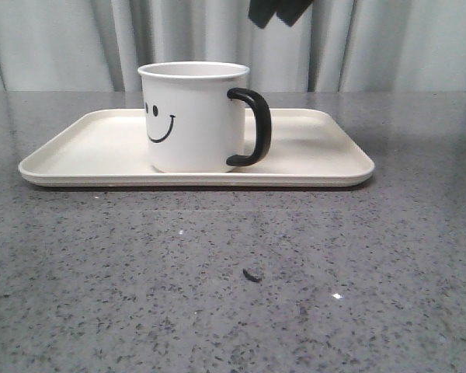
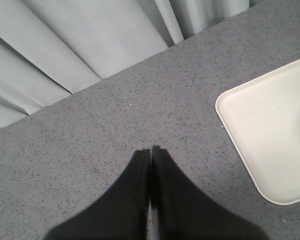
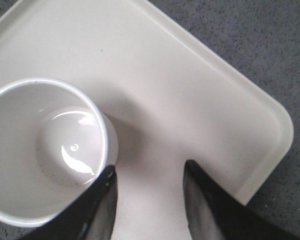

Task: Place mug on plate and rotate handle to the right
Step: 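Lower the right gripper into the mug and grasp its rim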

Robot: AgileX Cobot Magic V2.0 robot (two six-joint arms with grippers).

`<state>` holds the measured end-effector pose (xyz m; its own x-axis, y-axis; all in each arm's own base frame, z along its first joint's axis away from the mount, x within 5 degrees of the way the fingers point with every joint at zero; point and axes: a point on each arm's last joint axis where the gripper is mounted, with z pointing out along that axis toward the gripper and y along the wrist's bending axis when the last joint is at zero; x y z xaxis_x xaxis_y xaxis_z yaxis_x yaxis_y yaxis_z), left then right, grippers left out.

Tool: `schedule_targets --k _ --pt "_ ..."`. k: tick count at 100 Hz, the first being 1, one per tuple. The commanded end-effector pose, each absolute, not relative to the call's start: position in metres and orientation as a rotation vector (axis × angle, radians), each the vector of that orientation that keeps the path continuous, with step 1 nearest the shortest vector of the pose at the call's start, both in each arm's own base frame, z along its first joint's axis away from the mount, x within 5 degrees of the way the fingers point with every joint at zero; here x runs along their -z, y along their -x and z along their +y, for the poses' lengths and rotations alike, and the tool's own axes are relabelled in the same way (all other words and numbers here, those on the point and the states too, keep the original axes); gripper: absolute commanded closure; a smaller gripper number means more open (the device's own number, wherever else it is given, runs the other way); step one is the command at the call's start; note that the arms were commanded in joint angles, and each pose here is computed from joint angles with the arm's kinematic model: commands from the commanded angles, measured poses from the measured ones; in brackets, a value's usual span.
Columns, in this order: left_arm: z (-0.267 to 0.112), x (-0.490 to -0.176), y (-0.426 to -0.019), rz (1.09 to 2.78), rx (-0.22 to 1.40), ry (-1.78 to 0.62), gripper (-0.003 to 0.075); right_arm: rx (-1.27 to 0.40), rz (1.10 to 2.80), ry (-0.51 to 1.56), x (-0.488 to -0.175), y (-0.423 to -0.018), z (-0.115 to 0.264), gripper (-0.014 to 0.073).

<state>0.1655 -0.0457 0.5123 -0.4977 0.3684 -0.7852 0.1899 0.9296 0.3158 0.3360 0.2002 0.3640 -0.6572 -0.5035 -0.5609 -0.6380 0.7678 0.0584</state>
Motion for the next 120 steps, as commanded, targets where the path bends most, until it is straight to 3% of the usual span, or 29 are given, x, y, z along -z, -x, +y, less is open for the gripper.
schedule_targets --k 1,90,120 --pt "-0.041 -0.522 -0.159 2.047 -0.232 -0.364 0.0739 -0.372 2.358 0.838 -0.383 -0.333 0.200 0.0267" --pt "-0.041 -0.523 -0.159 2.043 -0.240 -0.363 0.0739 -0.526 2.389 0.818 -0.377 -0.332 0.211 0.0267" --pt "-0.041 -0.523 -0.159 2.043 -0.240 -0.363 0.0739 -0.562 2.464 0.827 -0.352 -0.343 0.220 0.0267"
